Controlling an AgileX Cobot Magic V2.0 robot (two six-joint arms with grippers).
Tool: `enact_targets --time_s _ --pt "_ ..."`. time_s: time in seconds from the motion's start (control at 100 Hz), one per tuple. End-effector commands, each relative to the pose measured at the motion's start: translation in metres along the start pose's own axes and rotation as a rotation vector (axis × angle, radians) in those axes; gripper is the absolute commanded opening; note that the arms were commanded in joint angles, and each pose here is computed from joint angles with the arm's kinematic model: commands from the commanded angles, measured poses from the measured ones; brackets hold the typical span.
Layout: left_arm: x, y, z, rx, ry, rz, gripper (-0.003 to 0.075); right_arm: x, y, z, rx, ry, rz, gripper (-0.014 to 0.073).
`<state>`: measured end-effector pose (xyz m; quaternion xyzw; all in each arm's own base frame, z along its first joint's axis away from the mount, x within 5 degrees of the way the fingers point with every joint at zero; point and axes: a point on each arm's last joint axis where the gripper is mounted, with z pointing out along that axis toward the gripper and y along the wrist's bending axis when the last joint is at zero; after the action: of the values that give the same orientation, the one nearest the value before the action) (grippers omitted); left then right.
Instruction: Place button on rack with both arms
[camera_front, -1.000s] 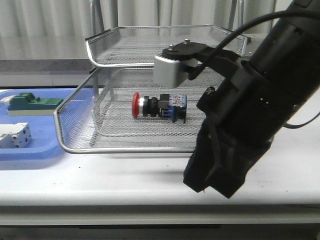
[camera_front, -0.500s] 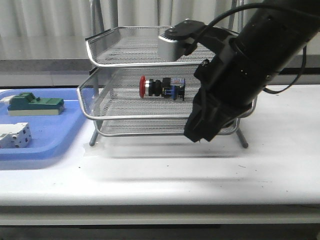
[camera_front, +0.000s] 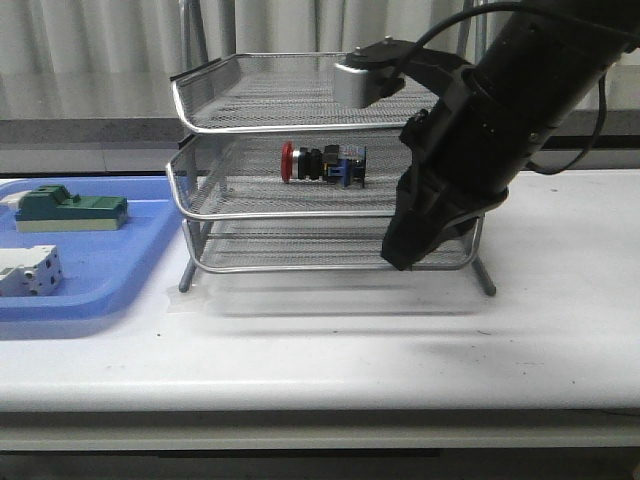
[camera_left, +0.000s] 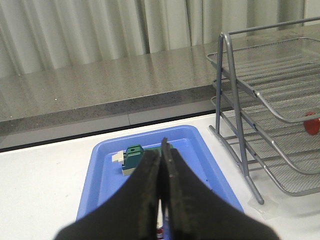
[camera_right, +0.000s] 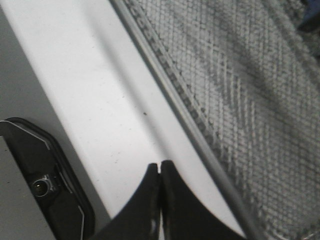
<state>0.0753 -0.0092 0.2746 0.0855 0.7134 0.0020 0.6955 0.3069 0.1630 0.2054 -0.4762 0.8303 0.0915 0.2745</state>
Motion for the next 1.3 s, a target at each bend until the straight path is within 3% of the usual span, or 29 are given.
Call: enact_targets --time_s 0.0,0.23,0.43,0.79,1.03,1.29 --pt "-0.016 0.004 -0.001 -0.030 -0.101 -0.024 -0.0020 -0.013 -0.001 -0.026 0.009 -0.055 0.022 -0.0060" --pt "-0.016 0.004 -0.001 -0.030 -0.101 -0.024 -0.0020 -0.019 0.006 -0.065 0.020 -0.099 0.123 -0.0060" --pt "-0.016 0.004 -0.001 -0.030 -0.101 -0.024 -0.0020 -0.015 0.003 -0.113 0.154 -0.154 0.264 -0.0060" --pt "-0.016 0.004 -0.001 -0.030 -0.101 -0.024 -0.0020 0.037 0.003 -0.199 0.413 -0.280 0.479 -0.0060" --pt "-0.016 0.004 -0.001 -0.030 -0.101 -0.024 -0.0020 0.078 0.032 -0.234 0.532 -0.366 0.555 -0.0060" --pt "-0.016 0.004 -0.001 -0.030 -0.101 -0.024 -0.0020 0.121 0.076 -0.244 0.600 -0.460 0.606 -0.0060"
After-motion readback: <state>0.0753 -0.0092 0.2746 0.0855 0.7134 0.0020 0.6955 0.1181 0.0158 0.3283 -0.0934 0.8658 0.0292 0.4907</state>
